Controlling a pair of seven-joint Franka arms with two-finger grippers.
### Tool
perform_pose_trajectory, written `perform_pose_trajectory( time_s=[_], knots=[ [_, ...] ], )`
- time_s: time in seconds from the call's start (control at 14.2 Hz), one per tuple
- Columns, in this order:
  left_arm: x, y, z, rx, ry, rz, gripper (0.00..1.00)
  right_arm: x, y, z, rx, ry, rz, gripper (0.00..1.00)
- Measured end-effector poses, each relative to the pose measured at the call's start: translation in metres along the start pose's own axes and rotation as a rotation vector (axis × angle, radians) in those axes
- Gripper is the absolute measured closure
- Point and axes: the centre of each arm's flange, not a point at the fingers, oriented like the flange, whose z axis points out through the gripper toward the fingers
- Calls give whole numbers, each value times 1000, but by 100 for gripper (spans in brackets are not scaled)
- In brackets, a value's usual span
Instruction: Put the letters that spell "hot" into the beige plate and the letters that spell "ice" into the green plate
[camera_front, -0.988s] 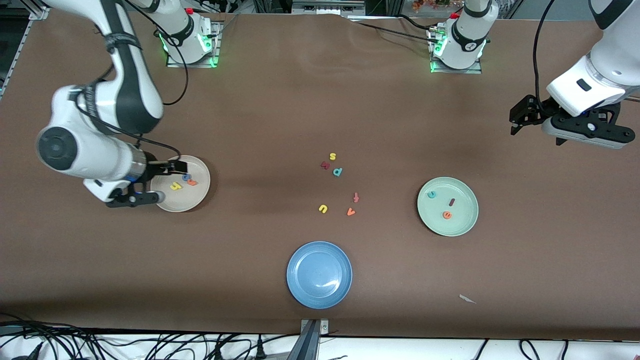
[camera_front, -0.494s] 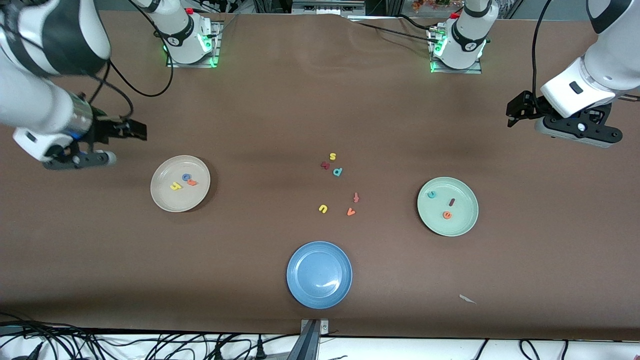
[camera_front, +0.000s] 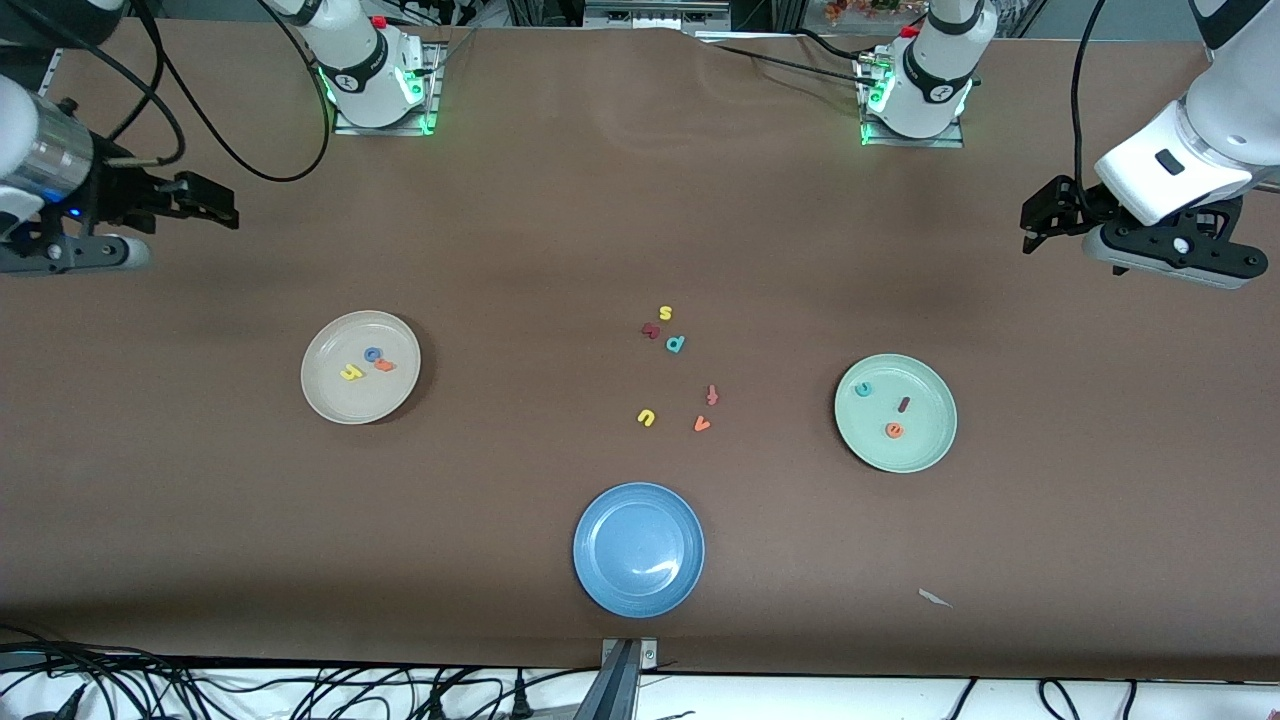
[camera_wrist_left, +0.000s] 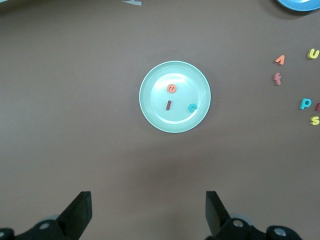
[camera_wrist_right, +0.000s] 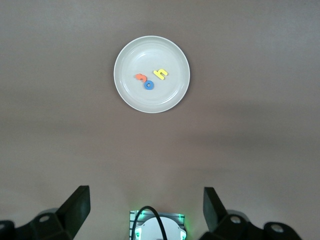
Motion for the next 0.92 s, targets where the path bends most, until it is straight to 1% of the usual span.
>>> perform_pose_trajectory(
  time_s=[0.42, 0.78, 0.92],
  knots=[
    [4, -4, -8, -5, 20, -7, 0, -2, 3, -9, 2, 26, 6, 0],
    [15, 3, 9, -21, -9, 6, 0, -1, 3, -11, 2, 41, 9, 0],
    [17, 3, 4, -20, 2, 6, 0, 0, 3, -20, 1, 62, 10, 0]
  ],
)
